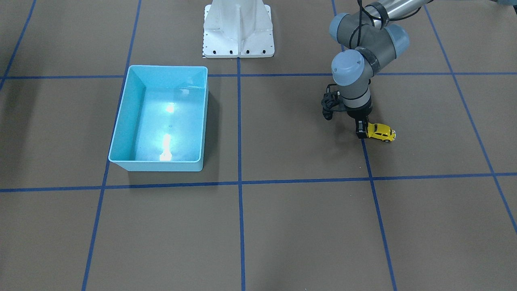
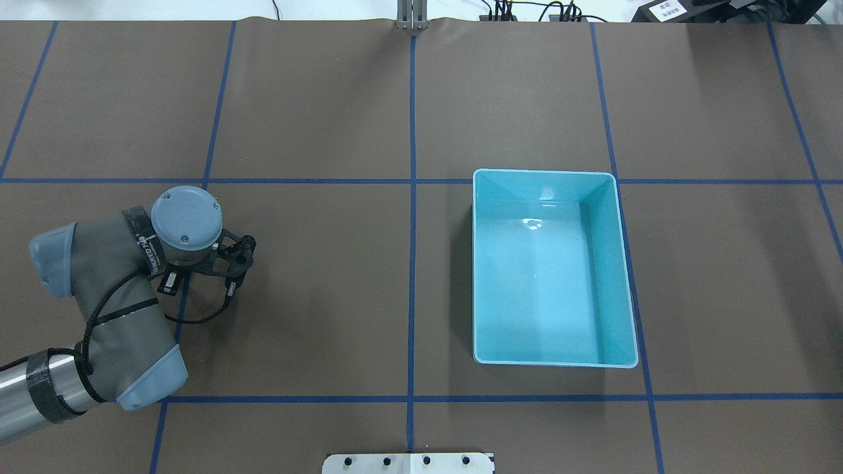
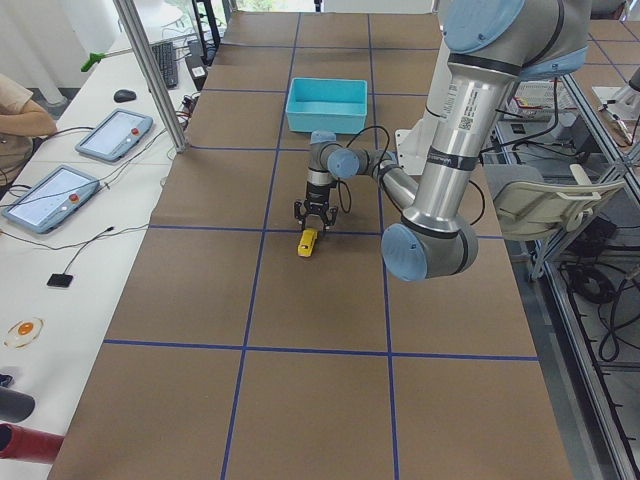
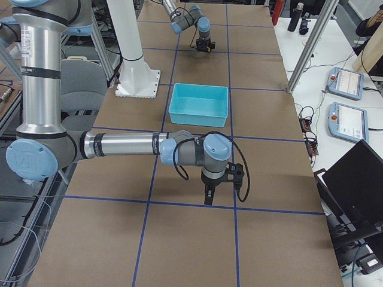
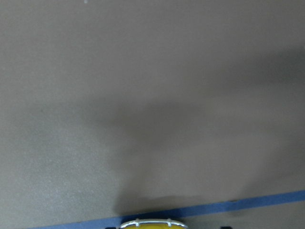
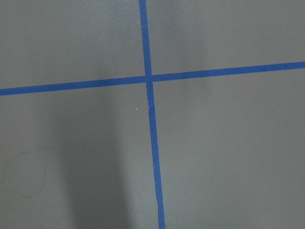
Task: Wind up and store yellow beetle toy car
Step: 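Press the left gripper on the car's roof, holding it down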
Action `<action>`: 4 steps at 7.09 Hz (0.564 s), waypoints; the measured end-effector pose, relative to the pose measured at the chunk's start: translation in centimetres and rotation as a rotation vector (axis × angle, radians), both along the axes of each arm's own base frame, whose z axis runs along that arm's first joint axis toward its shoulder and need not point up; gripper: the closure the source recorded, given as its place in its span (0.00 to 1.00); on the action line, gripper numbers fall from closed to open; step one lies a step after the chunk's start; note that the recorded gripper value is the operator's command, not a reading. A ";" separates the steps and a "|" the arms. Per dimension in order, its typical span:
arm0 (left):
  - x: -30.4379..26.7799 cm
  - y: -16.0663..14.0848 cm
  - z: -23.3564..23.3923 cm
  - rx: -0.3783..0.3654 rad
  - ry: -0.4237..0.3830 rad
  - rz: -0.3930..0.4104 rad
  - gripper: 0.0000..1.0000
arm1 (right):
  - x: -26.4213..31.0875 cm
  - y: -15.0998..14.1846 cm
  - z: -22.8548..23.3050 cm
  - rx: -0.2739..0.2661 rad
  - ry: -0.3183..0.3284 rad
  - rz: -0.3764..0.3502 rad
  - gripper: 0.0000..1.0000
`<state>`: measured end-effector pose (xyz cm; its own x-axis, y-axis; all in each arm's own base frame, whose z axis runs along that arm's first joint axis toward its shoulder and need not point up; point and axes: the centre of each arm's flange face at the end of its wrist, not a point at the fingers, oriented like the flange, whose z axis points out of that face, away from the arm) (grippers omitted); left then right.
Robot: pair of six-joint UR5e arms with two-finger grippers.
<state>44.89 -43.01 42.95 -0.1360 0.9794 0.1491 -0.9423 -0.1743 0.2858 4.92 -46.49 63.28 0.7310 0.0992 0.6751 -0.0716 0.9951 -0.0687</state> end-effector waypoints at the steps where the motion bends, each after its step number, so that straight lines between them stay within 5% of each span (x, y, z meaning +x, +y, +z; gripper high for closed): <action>1: 0.0 0.0 -0.2 0.003 0.003 -0.001 0.98 | 0.0 0.0 0.0 0.000 0.000 0.000 0.01; 4: -0.2 -0.2 -0.8 0.009 0.009 -0.006 1.00 | 0.0 0.0 0.0 0.000 0.000 0.000 0.01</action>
<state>44.65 -43.25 42.14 -0.1286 0.9789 0.1590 -0.9407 -0.1712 0.2929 4.92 -46.49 63.29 0.7310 0.0994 0.6751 -0.0716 0.9950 -0.0689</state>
